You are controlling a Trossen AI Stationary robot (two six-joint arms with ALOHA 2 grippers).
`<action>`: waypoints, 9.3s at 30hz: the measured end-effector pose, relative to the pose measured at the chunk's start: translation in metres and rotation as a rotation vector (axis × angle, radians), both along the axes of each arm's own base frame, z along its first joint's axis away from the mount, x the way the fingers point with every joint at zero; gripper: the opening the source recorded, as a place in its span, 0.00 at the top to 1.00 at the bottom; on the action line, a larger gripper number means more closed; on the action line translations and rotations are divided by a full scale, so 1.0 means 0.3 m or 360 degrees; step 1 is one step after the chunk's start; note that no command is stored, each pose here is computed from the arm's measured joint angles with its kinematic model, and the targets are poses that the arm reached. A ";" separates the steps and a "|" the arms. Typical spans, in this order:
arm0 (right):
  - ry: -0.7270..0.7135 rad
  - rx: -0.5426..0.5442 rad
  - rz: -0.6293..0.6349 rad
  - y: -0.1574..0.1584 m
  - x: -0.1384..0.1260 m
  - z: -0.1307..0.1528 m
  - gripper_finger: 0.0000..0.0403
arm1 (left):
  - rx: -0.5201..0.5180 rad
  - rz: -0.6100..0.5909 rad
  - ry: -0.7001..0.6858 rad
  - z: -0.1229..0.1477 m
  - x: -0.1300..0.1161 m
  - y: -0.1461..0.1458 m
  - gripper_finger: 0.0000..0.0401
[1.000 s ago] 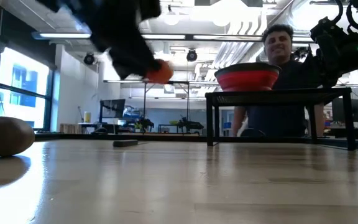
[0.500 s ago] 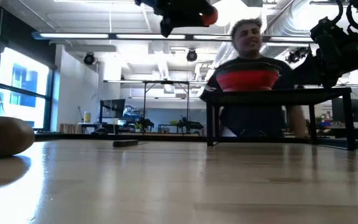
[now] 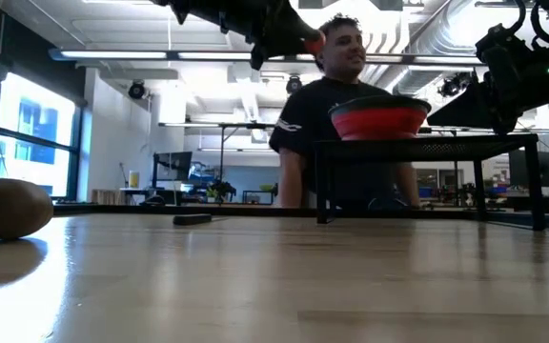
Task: Pick & Place Fruit
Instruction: Put the orange pear into the red strainer bowl on the shelf, then put the yellow lemon into the red strainer bowl on the shelf
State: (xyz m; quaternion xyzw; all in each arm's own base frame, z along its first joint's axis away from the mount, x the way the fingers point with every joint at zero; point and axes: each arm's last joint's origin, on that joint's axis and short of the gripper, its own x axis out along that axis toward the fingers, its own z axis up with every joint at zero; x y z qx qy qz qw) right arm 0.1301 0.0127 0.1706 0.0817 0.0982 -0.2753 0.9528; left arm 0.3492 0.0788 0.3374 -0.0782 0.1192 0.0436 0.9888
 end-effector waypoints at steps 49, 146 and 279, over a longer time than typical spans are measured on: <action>0.0047 -0.0051 -0.0001 -0.001 -0.002 -0.003 0.99 | 0.0178 0.0100 -0.0073 0.046 0.383 0.420 0.66; 0.0068 -0.0056 -0.0001 -0.001 -0.003 -0.007 0.99 | -0.0271 0.0146 0.0213 -0.305 -0.260 -0.408 1.00; 0.0064 -0.0046 -0.0003 -0.001 -0.003 -0.007 0.99 | -0.1012 0.0908 0.1563 -0.591 -0.589 -0.702 0.14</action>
